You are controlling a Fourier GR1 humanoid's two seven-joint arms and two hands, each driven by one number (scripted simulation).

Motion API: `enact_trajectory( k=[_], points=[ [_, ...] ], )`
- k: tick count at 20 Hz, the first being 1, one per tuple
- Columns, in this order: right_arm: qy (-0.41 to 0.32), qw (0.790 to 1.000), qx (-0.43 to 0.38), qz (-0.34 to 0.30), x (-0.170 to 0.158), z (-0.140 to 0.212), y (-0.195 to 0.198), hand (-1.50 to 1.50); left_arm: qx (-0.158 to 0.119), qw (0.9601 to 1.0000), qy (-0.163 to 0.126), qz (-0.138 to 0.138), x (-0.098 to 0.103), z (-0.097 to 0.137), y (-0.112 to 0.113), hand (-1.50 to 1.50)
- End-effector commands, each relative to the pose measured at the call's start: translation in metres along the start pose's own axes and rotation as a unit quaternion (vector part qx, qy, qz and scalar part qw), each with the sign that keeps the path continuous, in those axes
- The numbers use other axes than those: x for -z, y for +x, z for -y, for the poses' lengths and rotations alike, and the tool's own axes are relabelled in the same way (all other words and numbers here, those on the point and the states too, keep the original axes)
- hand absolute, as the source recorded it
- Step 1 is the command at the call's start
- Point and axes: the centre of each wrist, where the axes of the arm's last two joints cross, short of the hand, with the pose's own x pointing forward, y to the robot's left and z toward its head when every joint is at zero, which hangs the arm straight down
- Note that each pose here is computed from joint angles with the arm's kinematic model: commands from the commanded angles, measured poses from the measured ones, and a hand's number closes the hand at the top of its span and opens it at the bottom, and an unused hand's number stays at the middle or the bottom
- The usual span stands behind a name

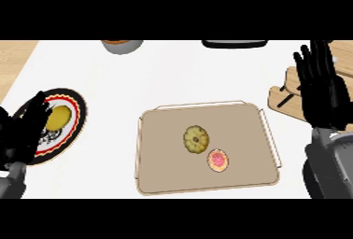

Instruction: Pick the squash from the tray and place it in the tiered shelf

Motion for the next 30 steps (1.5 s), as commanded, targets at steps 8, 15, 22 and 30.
enact_trajectory(
  k=[8, 15, 22, 30],
  points=[
    [0.066, 0.894, -0.44, 0.06, -0.004, 0.065, 0.021, 1.5, -0.053, 0.9922, -0.083, -0.077, -0.019, 0.037, -0.043, 0.0],
    [0.178, 0.915, -0.359, 0.044, -0.029, 0.039, -0.018, -1.5, -0.056, 0.9879, -0.114, -0.089, -0.018, 0.055, -0.06, 0.0],
    [0.304, 0.87, -0.388, 0.004, -0.06, 0.022, 0.028, -1.5, -0.057, 0.9884, -0.103, -0.095, -0.016, 0.044, -0.064, 0.0],
    [0.299, 0.829, -0.47, -0.05, -0.089, -0.064, 0.073, -1.5, -0.055, 0.9881, -0.113, -0.089, -0.019, 0.062, -0.057, 0.0]
  ],
)
